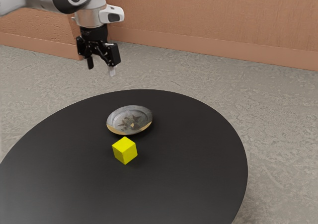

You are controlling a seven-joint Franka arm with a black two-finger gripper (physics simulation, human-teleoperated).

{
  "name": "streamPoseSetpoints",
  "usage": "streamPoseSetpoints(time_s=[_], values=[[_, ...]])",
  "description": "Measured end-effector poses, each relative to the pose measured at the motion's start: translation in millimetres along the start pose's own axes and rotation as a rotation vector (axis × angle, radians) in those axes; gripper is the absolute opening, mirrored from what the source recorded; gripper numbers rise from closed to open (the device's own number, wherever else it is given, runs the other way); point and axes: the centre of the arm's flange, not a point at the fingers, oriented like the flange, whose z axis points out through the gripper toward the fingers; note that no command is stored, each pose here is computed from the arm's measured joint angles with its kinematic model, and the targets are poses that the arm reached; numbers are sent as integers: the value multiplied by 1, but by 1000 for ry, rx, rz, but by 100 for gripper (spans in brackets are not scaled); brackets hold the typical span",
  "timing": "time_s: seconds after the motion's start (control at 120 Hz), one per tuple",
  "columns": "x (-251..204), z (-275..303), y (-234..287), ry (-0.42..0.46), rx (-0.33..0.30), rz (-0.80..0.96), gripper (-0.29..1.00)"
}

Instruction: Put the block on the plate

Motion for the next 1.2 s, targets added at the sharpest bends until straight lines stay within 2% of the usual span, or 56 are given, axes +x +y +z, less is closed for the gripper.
streamPoseSetpoints(time_s=[0.267,0.475,0.717,0.95,1.2], values=[[6,6,4,5,-8,-6,70],[29,78,4,-83,-23,14,70],[43,158,4,-130,-33,53,70],[68,210,-8,-127,-44,61,70],[64,235,-1,-112,-68,80,70]])
